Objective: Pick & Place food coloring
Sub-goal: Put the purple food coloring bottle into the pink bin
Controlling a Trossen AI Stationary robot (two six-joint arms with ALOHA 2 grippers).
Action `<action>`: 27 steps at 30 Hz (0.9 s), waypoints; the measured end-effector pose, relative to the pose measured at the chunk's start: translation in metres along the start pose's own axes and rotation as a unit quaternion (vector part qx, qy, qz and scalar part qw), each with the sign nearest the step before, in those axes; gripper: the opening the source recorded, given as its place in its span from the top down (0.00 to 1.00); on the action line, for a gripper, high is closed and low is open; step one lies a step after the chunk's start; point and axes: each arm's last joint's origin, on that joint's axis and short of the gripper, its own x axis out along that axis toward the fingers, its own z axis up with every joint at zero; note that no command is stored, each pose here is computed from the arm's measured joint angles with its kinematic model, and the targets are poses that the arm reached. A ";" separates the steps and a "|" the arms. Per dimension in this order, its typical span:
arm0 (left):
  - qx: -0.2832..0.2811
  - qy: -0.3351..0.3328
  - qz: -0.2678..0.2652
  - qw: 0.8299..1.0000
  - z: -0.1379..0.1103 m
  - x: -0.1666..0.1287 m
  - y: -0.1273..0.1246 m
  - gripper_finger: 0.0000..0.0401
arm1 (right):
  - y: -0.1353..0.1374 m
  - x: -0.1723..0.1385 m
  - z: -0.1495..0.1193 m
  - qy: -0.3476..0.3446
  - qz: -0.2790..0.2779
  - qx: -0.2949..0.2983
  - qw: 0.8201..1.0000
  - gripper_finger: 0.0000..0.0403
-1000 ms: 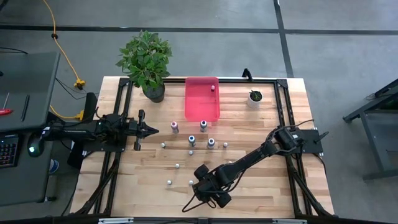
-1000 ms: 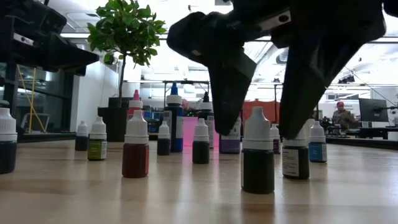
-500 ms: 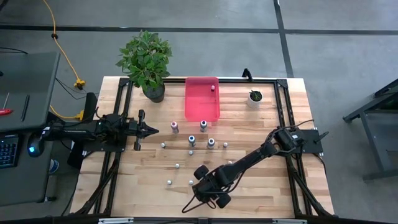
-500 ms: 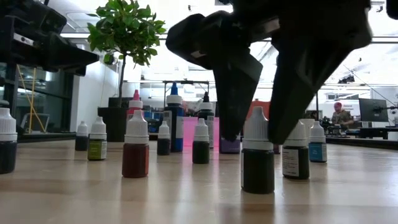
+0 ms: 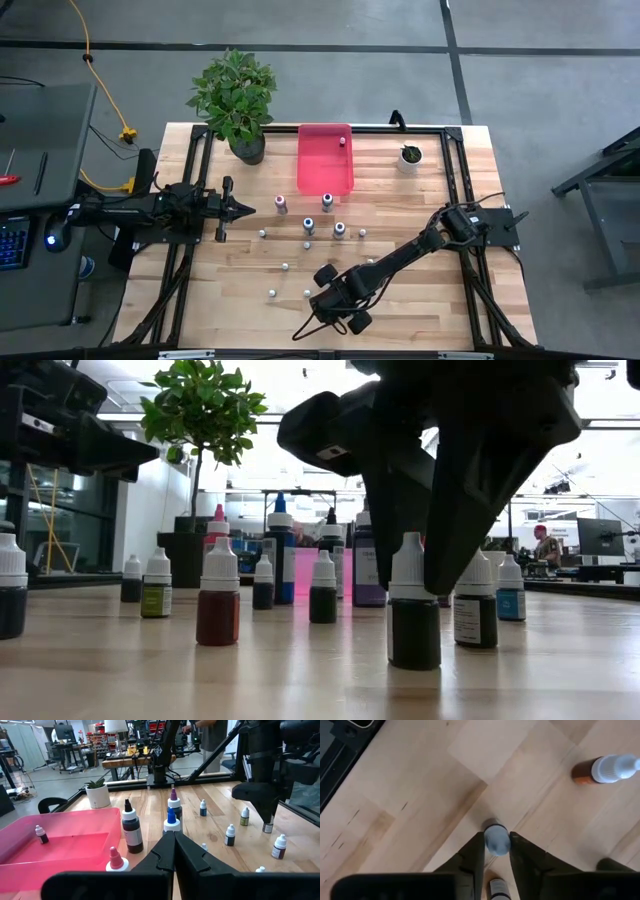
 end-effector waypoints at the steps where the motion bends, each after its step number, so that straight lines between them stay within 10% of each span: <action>1: 0.000 0.000 0.000 1.000 0.000 0.000 0.000 1.00 | 0.000 0.000 0.000 0.000 0.000 0.001 1.000 0.82; 27: 0.000 0.000 0.000 1.000 0.000 0.000 0.000 1.00 | -0.020 -0.080 0.025 -0.001 -0.006 0.103 0.995 0.86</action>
